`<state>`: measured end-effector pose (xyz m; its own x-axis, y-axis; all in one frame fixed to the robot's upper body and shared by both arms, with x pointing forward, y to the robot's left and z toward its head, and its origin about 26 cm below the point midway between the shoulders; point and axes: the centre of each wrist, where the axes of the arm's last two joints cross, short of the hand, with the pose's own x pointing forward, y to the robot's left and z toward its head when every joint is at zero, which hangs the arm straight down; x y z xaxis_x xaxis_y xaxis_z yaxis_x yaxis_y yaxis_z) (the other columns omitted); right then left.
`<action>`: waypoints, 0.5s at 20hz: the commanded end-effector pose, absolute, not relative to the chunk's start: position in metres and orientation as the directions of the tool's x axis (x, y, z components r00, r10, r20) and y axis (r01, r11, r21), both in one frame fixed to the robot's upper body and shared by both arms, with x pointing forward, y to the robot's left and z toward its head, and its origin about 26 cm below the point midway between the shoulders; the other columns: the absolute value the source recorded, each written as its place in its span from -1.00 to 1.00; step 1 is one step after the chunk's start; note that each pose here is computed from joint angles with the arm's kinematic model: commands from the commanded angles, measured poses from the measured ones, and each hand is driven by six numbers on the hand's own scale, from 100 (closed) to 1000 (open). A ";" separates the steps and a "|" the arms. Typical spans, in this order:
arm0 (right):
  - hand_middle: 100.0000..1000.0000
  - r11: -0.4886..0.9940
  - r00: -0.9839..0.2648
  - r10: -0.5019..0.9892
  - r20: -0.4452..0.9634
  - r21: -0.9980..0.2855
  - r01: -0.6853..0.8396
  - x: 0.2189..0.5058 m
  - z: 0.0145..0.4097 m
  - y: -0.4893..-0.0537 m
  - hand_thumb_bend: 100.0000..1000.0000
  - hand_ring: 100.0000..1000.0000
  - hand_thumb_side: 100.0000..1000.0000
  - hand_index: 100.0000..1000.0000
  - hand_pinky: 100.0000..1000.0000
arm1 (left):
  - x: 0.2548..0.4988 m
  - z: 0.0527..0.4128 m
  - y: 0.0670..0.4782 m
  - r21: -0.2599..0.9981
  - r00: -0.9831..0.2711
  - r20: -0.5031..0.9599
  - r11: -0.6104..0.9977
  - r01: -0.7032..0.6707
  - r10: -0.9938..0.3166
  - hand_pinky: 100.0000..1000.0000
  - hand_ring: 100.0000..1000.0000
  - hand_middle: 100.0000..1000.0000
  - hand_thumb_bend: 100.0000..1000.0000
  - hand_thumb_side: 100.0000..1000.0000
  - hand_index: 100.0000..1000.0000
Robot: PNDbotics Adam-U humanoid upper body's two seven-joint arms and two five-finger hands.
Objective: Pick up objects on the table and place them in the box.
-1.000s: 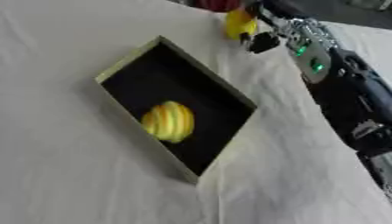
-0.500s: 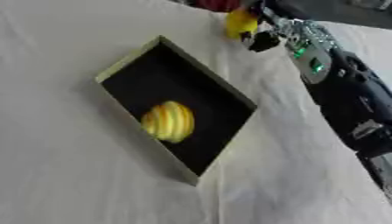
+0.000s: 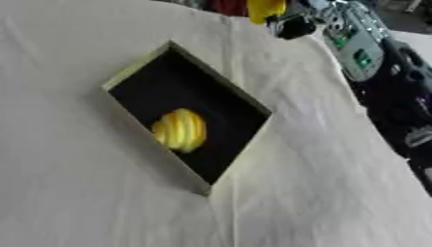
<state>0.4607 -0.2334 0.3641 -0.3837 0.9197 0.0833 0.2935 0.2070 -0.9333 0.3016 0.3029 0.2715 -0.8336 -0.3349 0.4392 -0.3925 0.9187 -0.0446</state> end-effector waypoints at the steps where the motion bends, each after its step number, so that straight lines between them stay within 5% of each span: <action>1: 0.00 0.174 -0.475 0.880 -0.004 -0.928 0.329 0.429 0.393 -0.224 -1.00 0.26 -1.00 0.13 0.58 | 0.297 0.279 0.306 -0.038 -0.838 0.416 0.914 -0.403 -0.352 0.71 0.77 0.72 -0.42 0.56 0.57; 10: 0.01 0.085 -0.737 0.671 -0.080 -0.979 0.184 0.353 0.383 -0.166 -1.00 0.23 -1.00 0.14 0.59 | 0.297 0.282 0.305 -0.048 -0.845 0.406 0.916 -0.399 -0.347 0.71 0.77 0.72 -0.41 0.56 0.58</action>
<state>0.3677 -0.1679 0.3731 -0.7150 0.6976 -0.0472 0.1678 0.1057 -0.9801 0.3014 0.3033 0.2707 -0.8302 -0.3372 0.4440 -0.3977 0.9163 -0.0478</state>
